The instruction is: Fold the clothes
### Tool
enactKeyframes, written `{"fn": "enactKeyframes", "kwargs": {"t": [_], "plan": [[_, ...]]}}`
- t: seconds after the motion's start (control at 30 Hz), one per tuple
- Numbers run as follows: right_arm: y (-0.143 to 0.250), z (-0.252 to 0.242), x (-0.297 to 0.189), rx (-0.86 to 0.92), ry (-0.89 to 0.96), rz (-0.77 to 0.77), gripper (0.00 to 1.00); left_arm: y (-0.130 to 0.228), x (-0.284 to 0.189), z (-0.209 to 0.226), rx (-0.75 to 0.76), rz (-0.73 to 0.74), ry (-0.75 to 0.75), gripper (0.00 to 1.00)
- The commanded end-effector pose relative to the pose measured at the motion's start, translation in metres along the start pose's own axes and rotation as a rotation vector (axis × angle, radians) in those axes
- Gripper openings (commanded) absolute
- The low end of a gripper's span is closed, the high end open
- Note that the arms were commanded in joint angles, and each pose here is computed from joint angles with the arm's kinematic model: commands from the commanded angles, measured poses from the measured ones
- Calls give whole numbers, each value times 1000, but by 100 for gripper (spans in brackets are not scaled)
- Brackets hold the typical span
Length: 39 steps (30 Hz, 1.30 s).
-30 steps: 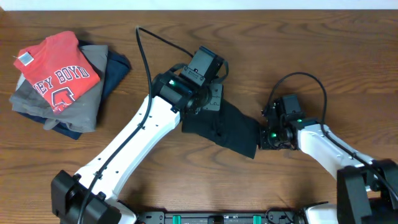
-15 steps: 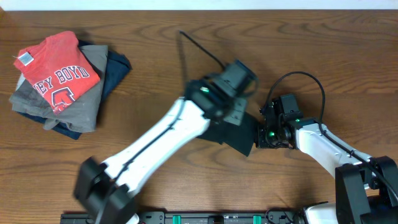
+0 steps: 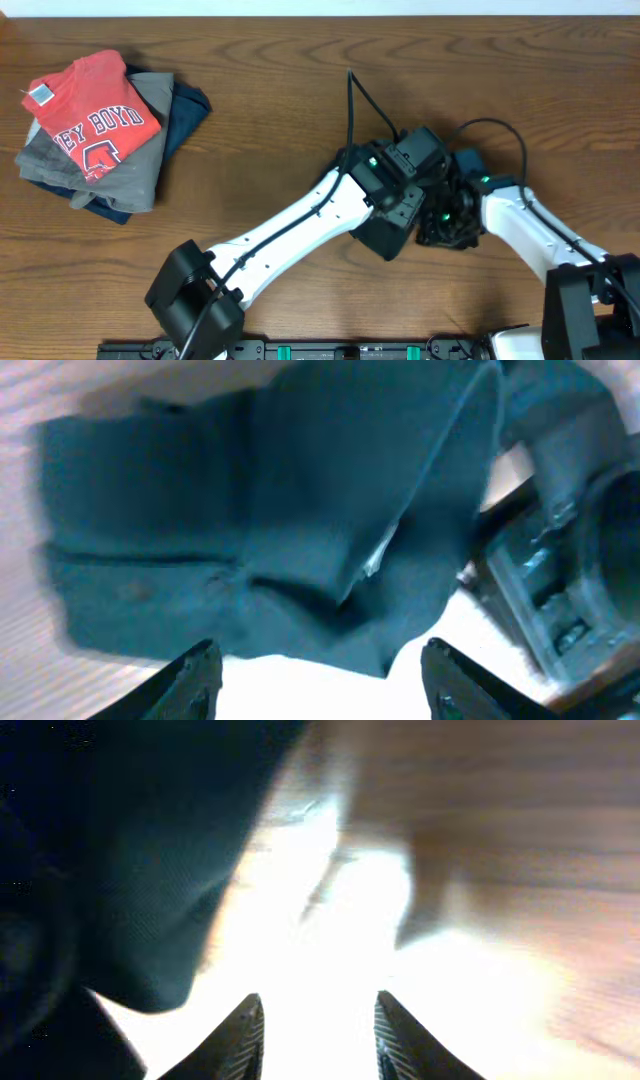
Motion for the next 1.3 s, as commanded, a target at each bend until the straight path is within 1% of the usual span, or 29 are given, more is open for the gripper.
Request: {"fn": "enactKeyframes", "kwargs": {"t": [0.0,0.07,0.13,0.2,0.27,0.33,0.43,0.47,0.57,0.77,0.83,0.9,1.03,1.1,1.17,1.27], "plan": [[-27,-16,-50,56,125,-156,38,-38,-80,33,-33,-230,-70,66],[-32,-21,-79,77,154,-210,38,-48,-107,61,-100,-307,-108,69],[-38,-17,-109,61,132,-280,39,-55,-120,88,-175,-349,-114,72],[-44,-3,-133,-5,66,-350,43,-58,-121,108,-230,-345,-87,72],[-47,13,-148,-67,-28,-395,40,-60,-112,125,-276,-313,-51,72],[-48,27,-152,-108,-123,-403,36,-61,-100,137,-308,-279,-34,72],[-48,47,-144,-160,-265,-370,26,-63,-70,149,-344,-201,-11,72],[-48,51,-140,-180,-292,-358,25,-64,-60,150,-349,-178,-9,72],[-50,59,-118,-197,-327,-294,25,-64,-27,153,-357,-102,-14,72],[-50,75,-62,-228,-428,-151,25,-57,33,146,-375,56,66,73],[-46,75,-42,-227,-424,-99,25,-52,52,143,-383,113,99,73],[-42,67,-25,-210,-384,-54,25,-45,67,141,-391,168,109,73],[-33,35,8,-129,-200,14,25,-27,93,142,-407,280,88,73],[-28,19,21,-83,-103,34,25,-21,100,143,-412,315,81,76],[-25,7,31,-38,-35,42,25,-17,103,144,-415,334,77,76],[-28,-1,39,-24,12,22,25,-17,104,144,-416,338,77,76]]}}
Point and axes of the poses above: each gripper's point midway between its finger pads, its own x axis out along the fingers, its own z axis along the line the jaws close on, y = z × x, the point moved 4 cm from there along -x, back along the fingers, and after that the axes turned 2 degrees about -x, right-handed, at the moved point
